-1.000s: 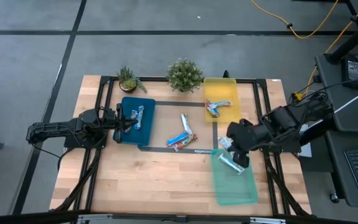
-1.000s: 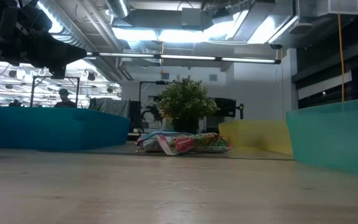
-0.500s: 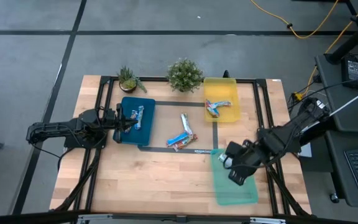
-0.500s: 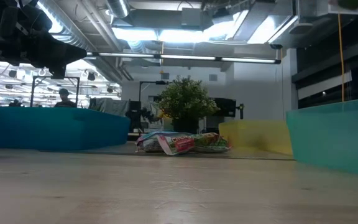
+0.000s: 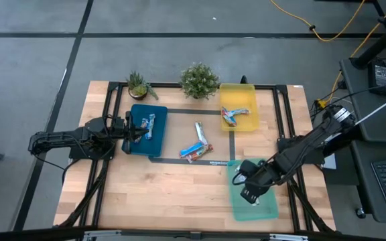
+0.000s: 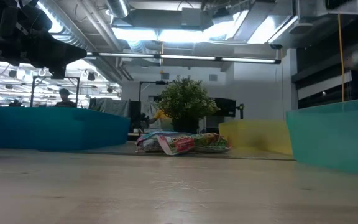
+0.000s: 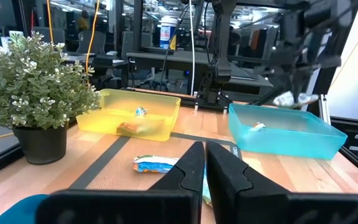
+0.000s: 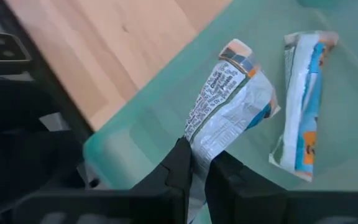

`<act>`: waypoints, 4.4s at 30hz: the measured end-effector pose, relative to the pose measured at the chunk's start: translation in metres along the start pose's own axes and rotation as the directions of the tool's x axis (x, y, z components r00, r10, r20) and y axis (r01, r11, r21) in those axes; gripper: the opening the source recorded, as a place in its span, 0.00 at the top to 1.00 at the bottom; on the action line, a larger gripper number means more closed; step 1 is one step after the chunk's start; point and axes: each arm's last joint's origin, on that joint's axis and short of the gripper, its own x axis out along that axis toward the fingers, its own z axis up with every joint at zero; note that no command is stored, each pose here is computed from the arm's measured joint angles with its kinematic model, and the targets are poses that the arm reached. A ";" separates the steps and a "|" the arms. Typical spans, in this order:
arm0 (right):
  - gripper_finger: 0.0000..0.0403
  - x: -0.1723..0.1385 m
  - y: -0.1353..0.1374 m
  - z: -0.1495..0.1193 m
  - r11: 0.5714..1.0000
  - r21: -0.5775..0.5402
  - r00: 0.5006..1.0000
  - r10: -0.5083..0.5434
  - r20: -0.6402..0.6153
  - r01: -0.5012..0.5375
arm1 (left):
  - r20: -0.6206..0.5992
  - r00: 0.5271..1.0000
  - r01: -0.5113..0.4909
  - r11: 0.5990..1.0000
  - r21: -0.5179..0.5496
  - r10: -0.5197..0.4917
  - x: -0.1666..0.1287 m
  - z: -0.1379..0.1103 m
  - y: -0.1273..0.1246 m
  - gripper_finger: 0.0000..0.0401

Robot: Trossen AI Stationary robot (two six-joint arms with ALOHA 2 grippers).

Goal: Pick and place Granola Bars by type
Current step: Put the yellow granola bar into the green bin

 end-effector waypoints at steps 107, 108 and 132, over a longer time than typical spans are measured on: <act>0.63 -0.041 -0.034 0.237 0.990 -0.140 0.906 0.058 0.419 0.002 | 0.000 1.000 0.000 1.000 0.000 0.000 0.000 0.000 0.000 0.97; 0.63 -0.040 -0.031 0.242 0.989 -0.147 0.905 0.045 0.422 0.019 | 0.000 1.000 0.000 1.000 0.000 0.000 0.000 0.000 0.000 0.98; 0.43 0.006 -0.051 0.284 0.977 -0.003 0.943 -0.205 0.263 0.213 | -0.001 1.000 0.000 1.000 0.000 0.000 0.000 0.000 0.000 0.98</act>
